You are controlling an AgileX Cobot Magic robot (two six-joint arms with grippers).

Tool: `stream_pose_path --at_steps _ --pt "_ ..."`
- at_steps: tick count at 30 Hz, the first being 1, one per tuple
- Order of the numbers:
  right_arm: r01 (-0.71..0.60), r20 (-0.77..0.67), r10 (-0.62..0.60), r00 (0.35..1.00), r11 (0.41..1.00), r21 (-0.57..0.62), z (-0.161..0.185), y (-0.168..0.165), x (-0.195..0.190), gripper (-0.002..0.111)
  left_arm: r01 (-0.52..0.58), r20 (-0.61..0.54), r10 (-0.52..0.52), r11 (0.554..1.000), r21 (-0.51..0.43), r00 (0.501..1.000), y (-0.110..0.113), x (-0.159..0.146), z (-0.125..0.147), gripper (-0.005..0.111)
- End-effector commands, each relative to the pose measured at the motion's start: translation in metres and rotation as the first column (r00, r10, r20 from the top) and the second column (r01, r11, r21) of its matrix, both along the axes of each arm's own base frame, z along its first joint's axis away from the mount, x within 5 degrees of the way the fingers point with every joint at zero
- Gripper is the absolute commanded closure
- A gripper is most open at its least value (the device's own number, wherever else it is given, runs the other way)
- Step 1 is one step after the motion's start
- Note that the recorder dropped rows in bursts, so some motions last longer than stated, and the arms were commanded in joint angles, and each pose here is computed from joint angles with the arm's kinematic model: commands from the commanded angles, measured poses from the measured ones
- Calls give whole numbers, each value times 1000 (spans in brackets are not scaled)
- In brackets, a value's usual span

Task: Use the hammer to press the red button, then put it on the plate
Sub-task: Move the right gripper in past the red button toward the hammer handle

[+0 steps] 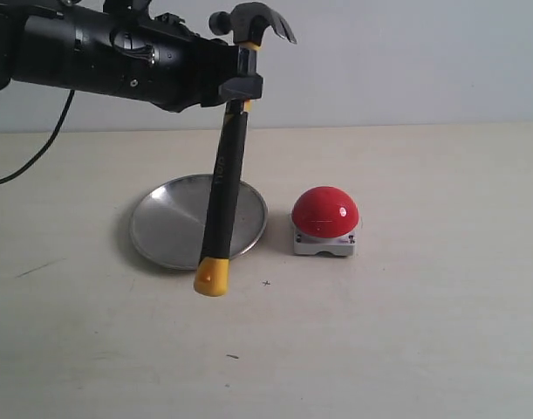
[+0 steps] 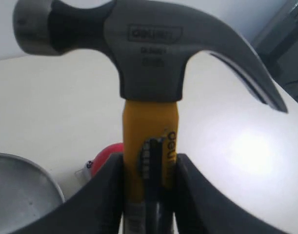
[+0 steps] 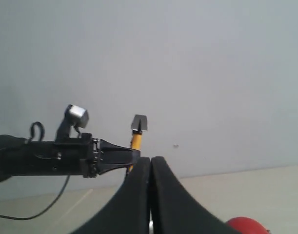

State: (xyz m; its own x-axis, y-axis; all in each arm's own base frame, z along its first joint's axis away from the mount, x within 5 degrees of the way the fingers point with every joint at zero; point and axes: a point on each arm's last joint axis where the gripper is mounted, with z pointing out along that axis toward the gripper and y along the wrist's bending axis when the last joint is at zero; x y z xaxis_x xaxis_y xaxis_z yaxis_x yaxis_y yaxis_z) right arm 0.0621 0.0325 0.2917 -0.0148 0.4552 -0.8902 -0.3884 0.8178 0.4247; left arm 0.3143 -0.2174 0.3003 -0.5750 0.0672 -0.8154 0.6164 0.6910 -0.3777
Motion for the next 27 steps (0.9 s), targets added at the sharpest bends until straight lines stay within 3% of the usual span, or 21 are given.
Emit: stream_pose_path --at_steps 1,4,6,12,17,22,27 --pt "-19 -139 12 990 998 -52 0 1 34 108 -28 40 30 998 -52 999 3 -5 19 107" --pt "-174 -374 169 912 985 21 -27 13 72 108 -23 34 25 997 -75 999 3 -8 24 107" --pt "-211 -488 199 850 977 31 -49 15 93 108 -17 27 19 997 -80 999 2 -9 24 107" --pt "-373 -611 316 726 927 36 -83 23 137 108 -26 12 27 994 -103 1000 2 -9 25 107" --pt "-483 -550 399 734 876 -8 -73 33 167 108 -51 27 54 994 -96 998 4 -6 25 107" --pt "-535 -485 367 794 800 -270 -55 65 181 107 -100 60 105 991 -84 993 7 -2 26 107" --pt "-567 -463 395 794 757 -326 -44 91 179 93 -149 85 156 986 -80 984 10 2 27 107"
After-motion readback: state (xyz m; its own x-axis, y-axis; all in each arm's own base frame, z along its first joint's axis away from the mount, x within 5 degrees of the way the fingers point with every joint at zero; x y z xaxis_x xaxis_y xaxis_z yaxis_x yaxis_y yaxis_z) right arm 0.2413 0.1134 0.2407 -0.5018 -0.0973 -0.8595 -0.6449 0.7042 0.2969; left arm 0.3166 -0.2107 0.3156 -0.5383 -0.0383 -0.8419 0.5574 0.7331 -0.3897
